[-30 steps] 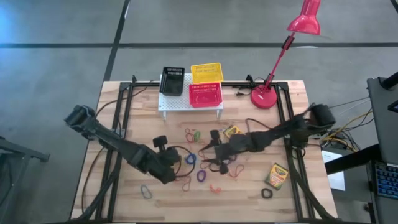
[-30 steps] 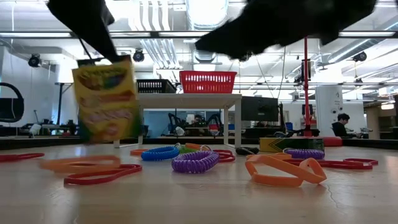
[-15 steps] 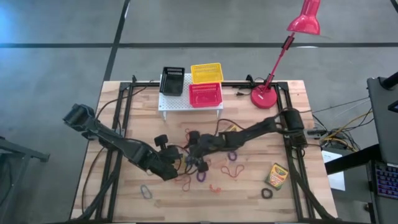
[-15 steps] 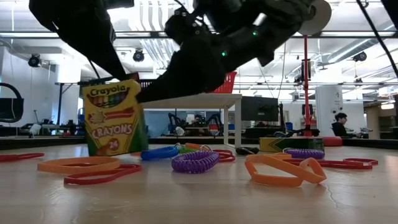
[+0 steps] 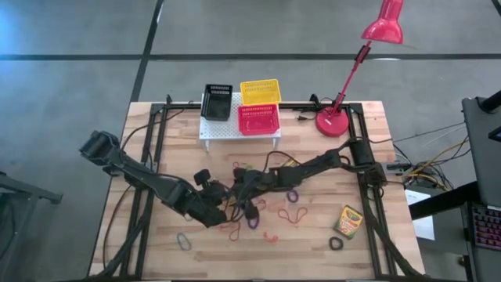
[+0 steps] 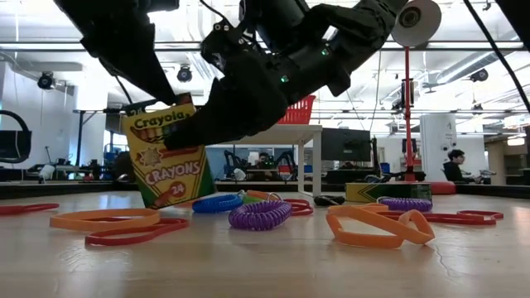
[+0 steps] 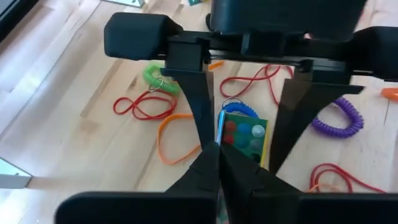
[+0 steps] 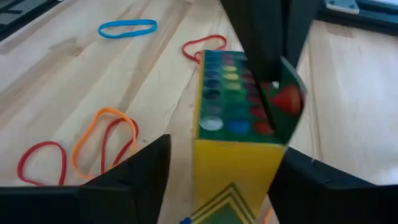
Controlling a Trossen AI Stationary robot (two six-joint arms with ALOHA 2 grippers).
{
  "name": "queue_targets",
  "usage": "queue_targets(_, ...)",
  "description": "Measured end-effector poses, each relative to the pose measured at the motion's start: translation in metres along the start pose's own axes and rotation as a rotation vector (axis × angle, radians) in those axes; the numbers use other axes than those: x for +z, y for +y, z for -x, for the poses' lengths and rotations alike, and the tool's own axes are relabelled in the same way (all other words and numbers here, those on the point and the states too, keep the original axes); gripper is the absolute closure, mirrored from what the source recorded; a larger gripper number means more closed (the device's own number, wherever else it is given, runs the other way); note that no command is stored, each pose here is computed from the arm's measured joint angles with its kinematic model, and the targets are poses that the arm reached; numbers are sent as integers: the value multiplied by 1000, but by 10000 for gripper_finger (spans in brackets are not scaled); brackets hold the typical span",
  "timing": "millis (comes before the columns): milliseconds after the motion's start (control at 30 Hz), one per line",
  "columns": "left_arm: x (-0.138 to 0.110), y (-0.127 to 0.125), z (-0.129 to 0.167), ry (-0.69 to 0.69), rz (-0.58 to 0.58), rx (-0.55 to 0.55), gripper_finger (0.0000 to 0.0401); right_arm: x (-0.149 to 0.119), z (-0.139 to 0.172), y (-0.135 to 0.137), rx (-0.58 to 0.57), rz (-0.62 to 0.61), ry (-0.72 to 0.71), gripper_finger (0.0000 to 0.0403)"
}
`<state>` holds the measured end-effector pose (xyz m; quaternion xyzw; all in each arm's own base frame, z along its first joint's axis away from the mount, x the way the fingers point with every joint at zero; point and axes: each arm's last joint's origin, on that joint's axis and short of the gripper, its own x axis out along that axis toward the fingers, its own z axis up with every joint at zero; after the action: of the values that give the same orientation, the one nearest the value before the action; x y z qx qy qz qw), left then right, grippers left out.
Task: Pick & Place Office Desk Supplies
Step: Put the crayon box into the black bin on the shelf
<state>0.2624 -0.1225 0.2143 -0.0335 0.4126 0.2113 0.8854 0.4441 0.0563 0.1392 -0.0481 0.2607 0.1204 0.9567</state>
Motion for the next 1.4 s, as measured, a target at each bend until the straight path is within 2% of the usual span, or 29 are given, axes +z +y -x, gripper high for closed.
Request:
queue_targets(267, 11, 18, 29, -60, 27, -55, 296, -1, 6, 1, -2, -39, 3, 298)
queue_targets(367, 12, 27, 47, -69, 47, -93, 270, 2, 21, 2, -4, -63, -18, 300)
queue_targets(500, 8, 28, 59, -94, 91, -137, 255, 12, 56, 5, -25, -102, -139, 299)
queue_targets(633, -5, 20, 45, -197, 100, -158, 254, 6, 95, 7, -79, -158, -215, 286)
queue_targets(800, -21, 15, 16, -461, 103, -220, 253, 2, 138, 11, -130, -201, -295, 287)
queue_targets(933, -25, 25, 1, -686, 114, -272, 246, -3, 153, 13, -130, -203, -317, 290)
queue_targets(1000, -25, 32, -5, -756, 123, -314, 232, -1, 156, 13, -129, -202, -333, 288)
queue_targets(1067, -21, 38, -11, -798, 125, -357, 210, -2, 157, 13, -129, -202, -334, 286)
queue_targets(1233, -5, 45, -27, -791, 100, -410, 138, -2, 150, 12, -131, -193, -315, 284)
queue_targets(1400, 16, 43, -30, -771, 97, -355, 95, 0, 143, 11, -132, -187, -309, 284)
